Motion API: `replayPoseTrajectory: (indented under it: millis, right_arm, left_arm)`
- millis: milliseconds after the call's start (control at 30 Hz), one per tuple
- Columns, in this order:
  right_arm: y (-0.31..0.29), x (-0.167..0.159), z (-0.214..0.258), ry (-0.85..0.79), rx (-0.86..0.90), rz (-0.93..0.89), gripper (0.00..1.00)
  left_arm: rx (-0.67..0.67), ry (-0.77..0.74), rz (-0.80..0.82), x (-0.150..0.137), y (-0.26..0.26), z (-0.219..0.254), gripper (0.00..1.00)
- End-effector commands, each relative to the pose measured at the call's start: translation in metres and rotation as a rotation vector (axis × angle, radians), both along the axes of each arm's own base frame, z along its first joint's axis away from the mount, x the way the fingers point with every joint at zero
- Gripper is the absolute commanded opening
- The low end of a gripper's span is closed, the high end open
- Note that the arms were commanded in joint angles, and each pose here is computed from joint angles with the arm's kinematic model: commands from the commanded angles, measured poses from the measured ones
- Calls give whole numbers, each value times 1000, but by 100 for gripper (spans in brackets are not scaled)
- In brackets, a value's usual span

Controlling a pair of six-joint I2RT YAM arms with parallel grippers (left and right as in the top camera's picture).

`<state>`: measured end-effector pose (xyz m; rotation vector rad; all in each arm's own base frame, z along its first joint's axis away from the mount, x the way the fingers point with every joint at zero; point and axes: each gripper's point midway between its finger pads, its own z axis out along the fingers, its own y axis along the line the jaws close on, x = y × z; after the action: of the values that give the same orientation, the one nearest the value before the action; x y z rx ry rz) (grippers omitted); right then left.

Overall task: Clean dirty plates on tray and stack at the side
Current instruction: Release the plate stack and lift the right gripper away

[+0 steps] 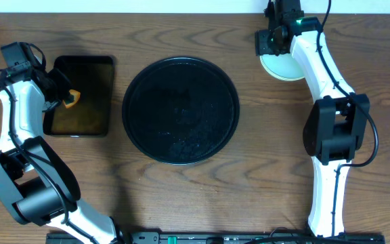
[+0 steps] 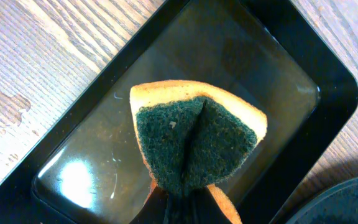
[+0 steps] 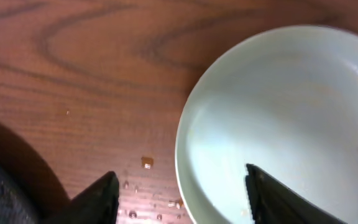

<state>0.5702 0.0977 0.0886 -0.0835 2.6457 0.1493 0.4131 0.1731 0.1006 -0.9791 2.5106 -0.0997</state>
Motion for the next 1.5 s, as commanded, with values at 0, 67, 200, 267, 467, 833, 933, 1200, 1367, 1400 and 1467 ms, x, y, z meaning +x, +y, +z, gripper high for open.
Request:
replayPoseTrajectory:
  millis: [0,67,200,267,467,833,933,1200,1367,1400,1467]
  right_arm:
    - [11,-11,64,-74,65,6,88]
    - [9,-27,101,-98,72,9,99]
    - [5,-57,136,-80,109,-52,99]
    - [7,-66,134,-37,143,-85,99]
    - [17,-97,119,110,178,-60,99]
    - [34,-120,115,212,239,-16,99]
    - [40,-119,116,202,240,-3,99]
    - [49,-110,121,152,254,18,99]
    - [50,-116,143,116,293,33,99]
    - [48,-117,149,104,295,32,99]
    - [41,-124,171,59,296,34,99]
  left_arm:
    - [-35,-3,-12,0,-6,-5,7]
    - [-58,-59,-35,6,-12,10,7]
    - [-24,-82,-34,10,-7,13,7]
    - [-33,-64,-39,13,-10,0,7]
    - [-45,-118,-53,14,-11,24,7]
    - [20,-151,-39,35,4,7,10]
    - [9,-130,-42,41,5,-17,13]
    - [-11,-134,-55,45,1,-21,70]
    - [15,-314,-96,45,-11,67,72]
    - [23,-344,-99,41,-14,83,72]
    - [41,-392,-97,32,-19,114,72]
